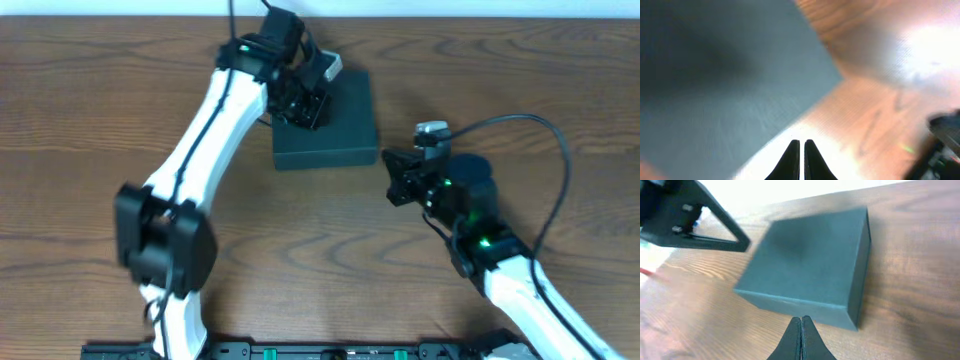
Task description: Pack container
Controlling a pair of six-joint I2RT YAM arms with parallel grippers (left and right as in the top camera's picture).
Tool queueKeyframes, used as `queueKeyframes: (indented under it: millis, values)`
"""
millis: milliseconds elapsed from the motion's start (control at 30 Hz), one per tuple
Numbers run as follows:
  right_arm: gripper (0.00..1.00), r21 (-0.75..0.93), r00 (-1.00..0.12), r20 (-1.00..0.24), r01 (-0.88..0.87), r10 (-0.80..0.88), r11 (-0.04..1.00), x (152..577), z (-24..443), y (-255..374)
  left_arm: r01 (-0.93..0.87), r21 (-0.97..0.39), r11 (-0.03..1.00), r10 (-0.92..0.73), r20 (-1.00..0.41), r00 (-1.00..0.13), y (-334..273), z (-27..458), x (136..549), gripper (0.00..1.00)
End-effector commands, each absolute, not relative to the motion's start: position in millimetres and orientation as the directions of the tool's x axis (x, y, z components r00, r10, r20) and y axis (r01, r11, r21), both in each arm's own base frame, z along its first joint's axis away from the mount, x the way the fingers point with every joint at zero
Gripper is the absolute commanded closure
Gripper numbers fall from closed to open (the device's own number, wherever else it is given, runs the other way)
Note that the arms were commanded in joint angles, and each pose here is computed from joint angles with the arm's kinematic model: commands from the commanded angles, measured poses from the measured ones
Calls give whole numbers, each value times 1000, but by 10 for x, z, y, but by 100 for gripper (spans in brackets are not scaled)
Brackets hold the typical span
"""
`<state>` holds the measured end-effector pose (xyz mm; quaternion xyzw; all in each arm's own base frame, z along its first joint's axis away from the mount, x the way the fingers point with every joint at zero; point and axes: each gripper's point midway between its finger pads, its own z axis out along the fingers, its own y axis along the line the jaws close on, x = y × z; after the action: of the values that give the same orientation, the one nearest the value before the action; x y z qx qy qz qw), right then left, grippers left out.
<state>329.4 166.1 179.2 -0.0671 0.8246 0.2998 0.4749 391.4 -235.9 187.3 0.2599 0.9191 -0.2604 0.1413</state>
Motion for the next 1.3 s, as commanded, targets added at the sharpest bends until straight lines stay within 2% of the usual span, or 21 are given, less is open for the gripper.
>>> queueKeyframes:
  millis: [0,133,333,367,400,433,467,700,733,767,800,933,1100,1267]
  values:
    - [99,437,-510,-846,-502,153,746,3117,2055,1727,579,-382,720,408,-442,-799,-2257,2250,3718,94]
    - [99,454,-502,-851,-552,156,700,2884,2261,1751,611,-364,703,436,-458,-775,-2131,2587,3369,94]
    - [99,511,-578,-803,-544,145,666,2504,2268,1722,657,-329,678,459,-510,-728,-1938,3081,2797,94]
    - [96,519,-588,-797,-551,138,653,2444,2269,1734,669,-319,671,460,-529,-713,-1918,3168,2710,94]
    - [85,525,-596,-792,-555,132,645,2405,2265,1742,675,-313,668,459,-541,-705,-1907,3223,2658,94]
    - [49,537,-612,-781,-557,123,633,2352,2244,1755,688,-301,660,456,-568,-685,-1889,3329,2561,94]
    - [1,547,-629,-769,-555,115,626,2316,2214,1765,695,-294,656,453,-583,-674,-1874,3390,2501,94]
    - [1,603,-751,-656,-464,73,650,2185,1866,1739,716,-262,647,434,-646,-628,-1681,3702,2005,94]
    - [1,605,-756,-650,-459,71,651,2185,1847,1739,716,-261,647,434,-647,-627,-1655,3719,1940,80]
    - [1,606,-759,-647,-456,70,652,2187,1836,1740,715,-264,647,434,-644,-630,-1630,3727,1873,37]
    - [1,608,-763,-642,-452,69,653,2191,1821,1741,714,-267,647,436,-639,-634,-1599,3732,1799,5]
    - [1,614,-780,-623,-436,64,658,2209,1753,1746,714,-266,648,436,-639,-634,-1526,3758,1625,5]
    - [1,620,-799,-599,-417,58,664,2227,1674,1752,716,-263,646,436,-644,-629,-1523,3770,1609,5]
    - [1,627,-818,-573,-397,52,671,2243,1590,1757,700,-202,685,435,-657,-615,-1421,3781,1641,5]
